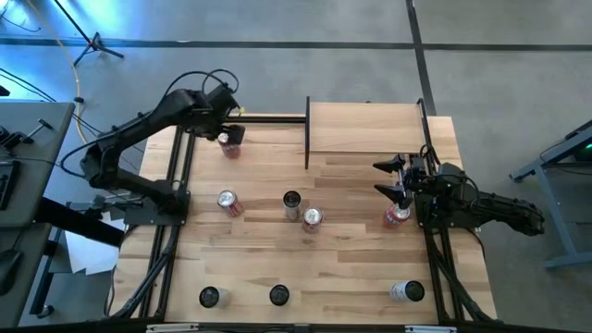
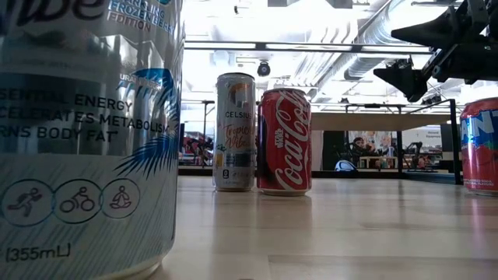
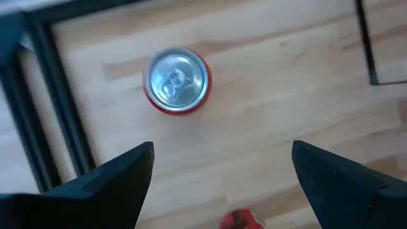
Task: Place canned beverage on shelf
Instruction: Move the left red soda can to the middle of the table
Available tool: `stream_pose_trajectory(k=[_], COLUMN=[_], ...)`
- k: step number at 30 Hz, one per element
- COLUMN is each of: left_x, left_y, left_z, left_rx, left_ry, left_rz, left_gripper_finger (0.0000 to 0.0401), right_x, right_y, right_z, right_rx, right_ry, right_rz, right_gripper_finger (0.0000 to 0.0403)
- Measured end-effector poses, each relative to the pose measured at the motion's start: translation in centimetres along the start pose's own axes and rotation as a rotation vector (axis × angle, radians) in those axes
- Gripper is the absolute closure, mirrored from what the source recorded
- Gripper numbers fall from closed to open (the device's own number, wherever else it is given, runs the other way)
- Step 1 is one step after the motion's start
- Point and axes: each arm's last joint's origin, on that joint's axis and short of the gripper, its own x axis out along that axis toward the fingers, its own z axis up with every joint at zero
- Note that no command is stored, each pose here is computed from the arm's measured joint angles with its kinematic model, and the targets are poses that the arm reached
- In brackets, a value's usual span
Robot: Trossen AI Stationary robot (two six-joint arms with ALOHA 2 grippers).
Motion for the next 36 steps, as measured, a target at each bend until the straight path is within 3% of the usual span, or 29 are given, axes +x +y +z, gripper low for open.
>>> stream_pose_trajectory(k=[9, 26, 36], left_x=[4.3, 5.5, 8.5], left_y=[-0.2, 2.0, 1.8], left_z=[2.2, 4.4, 5.4], left_rx=[-0.034, -0.068, -0.074], left_ry=[0.142, 0.106, 0.207], left_rz=[0.064, 0.088, 0.066], left_gripper_finger=[0.005, 0.005, 0.005], right_x=[0.0, 0.0, 0.0], right_y=[0.0, 0.0, 0.0], right_z=[0.0, 0.0, 0.0], right_rx=[0.0, 0.0, 0.0], right_ry=[0.0, 0.0, 0.0], right_rz=[-0.001, 0.0, 0.0], right_gripper_finger=[0.0004, 0.0004, 0.0004])
